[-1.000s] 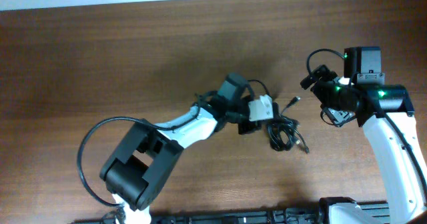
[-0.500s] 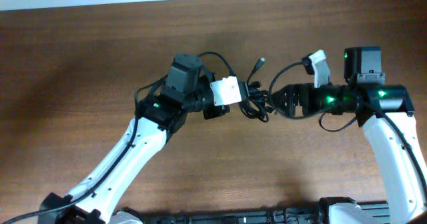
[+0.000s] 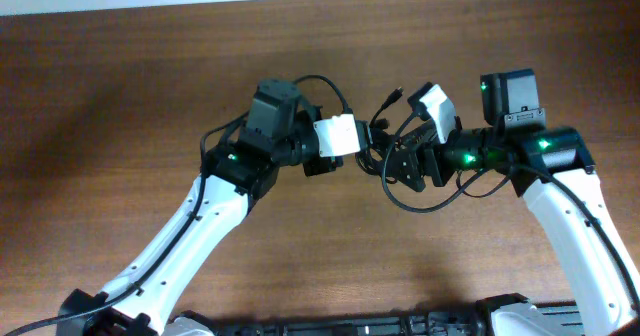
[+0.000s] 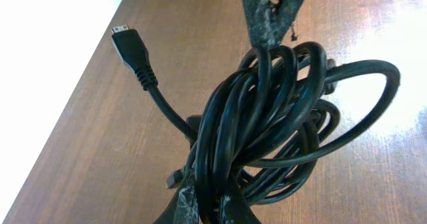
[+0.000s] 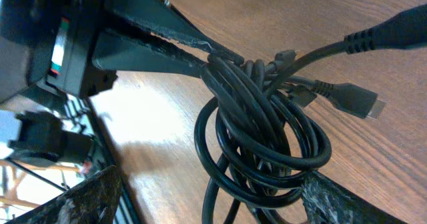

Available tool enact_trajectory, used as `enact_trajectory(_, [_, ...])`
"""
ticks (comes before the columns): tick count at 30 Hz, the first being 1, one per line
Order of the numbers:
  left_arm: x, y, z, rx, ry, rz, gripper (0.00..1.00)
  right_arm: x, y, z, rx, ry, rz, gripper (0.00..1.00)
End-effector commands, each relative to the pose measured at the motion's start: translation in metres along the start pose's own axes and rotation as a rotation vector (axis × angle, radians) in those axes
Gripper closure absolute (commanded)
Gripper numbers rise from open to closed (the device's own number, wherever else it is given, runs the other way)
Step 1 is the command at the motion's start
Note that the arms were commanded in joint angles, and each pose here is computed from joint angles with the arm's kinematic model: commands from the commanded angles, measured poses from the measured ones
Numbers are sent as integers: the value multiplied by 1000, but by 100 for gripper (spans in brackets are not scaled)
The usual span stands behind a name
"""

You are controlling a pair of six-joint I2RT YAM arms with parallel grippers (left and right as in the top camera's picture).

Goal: Untangle cables

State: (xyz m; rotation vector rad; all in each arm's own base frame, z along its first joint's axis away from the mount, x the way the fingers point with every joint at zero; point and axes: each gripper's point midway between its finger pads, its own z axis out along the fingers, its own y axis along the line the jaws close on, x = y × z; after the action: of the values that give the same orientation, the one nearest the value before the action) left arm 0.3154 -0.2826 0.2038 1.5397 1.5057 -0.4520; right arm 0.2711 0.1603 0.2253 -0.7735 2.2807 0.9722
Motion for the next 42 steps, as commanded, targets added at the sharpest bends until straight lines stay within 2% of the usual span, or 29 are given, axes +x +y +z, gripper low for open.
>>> enact_trajectory(1, [-24, -26, -7, 131, -115, 10, 100, -1, -2, 2, 51, 24, -136, 16])
enact_trajectory(3, [-18, -33, -8, 157, -90, 1, 100, 0, 0, 2, 40, 31, -297, 15])
enact_trajectory(6, [-19, -32, -8, 152, -95, 6, 100, 1, 0, 2, 35, 33, -340, 16])
enact_trajectory(7, [-20, -29, -8, 141, -96, 12, 100, 4, 2, 2, 24, 41, -329, 20])
enact_trajectory(9, [-22, -22, -7, 109, -102, 10, 100, 9, 8, 2, -9, 51, -305, 41])
enact_trajectory(10, [-24, -16, -7, 84, -102, -10, 100, 9, 13, 3, -31, 46, -302, 47])
enact_trajectory(11, [-24, -2, -6, 17, -87, -69, 100, 10, 17, 5, -43, 50, -312, 57])
enact_trajectory(12, [-23, 7, -6, -25, -74, -107, 100, 10, 20, 7, -53, 55, -325, 77])
enact_trajectory(13, [-20, 17, -7, -80, -57, -162, 100, 11, 25, 9, -65, 61, -335, 84])
enact_trajectory(16, [-10, 43, -10, -223, -14, -336, 100, 13, 33, 14, -84, 77, -356, 92])
enact_trajectory(21, [20, 81, -28, -507, 54, -646, 100, 13, 34, 15, -85, 78, -357, 93])
enact_trajectory(24, [22, 87, -35, -562, 34, -744, 100, 14, 31, 15, -72, 85, -357, 93])
enact_trajectory(27, [20, 92, -45, -587, 16, -765, 100, 17, 26, 15, -42, 105, -354, 90])
enact_trajectory(28, [18, 93, -49, -594, 8, -764, 100, 17, 26, 15, -43, 104, -354, 84])
enact_trajectory(32, [-9, 90, -81, -610, -62, -740, 100, 17, 26, 15, -43, 104, -346, 81])
enact_trajectory(33, [-13, 90, -85, -613, -72, -735, 100, 17, 26, 15, -43, 104, -346, 77])
enact_trajectory(34, [-17, 89, -90, -617, -82, -730, 100, 17, 26, 15, -43, 104, -346, 73])
enact_trajectory(35, [-19, 87, -92, -609, -79, -708, 100, 17, 26, 15, -41, 103, -333, 61])
enact_trajectory(37, [-21, 70, -83, -501, -29, -570, 100, 12, 25, 15, -31, 90, -258, 52])
enact_trajectory(39, [-21, 51, -75, -396, 4, -459, 100, 9, 24, 15, -26, 79, -226, 52])
enact_trajectory(42, [-7, 36, -71, -334, 87, -356, 100, 3, 22, 16, -16, 55, -197, 51])
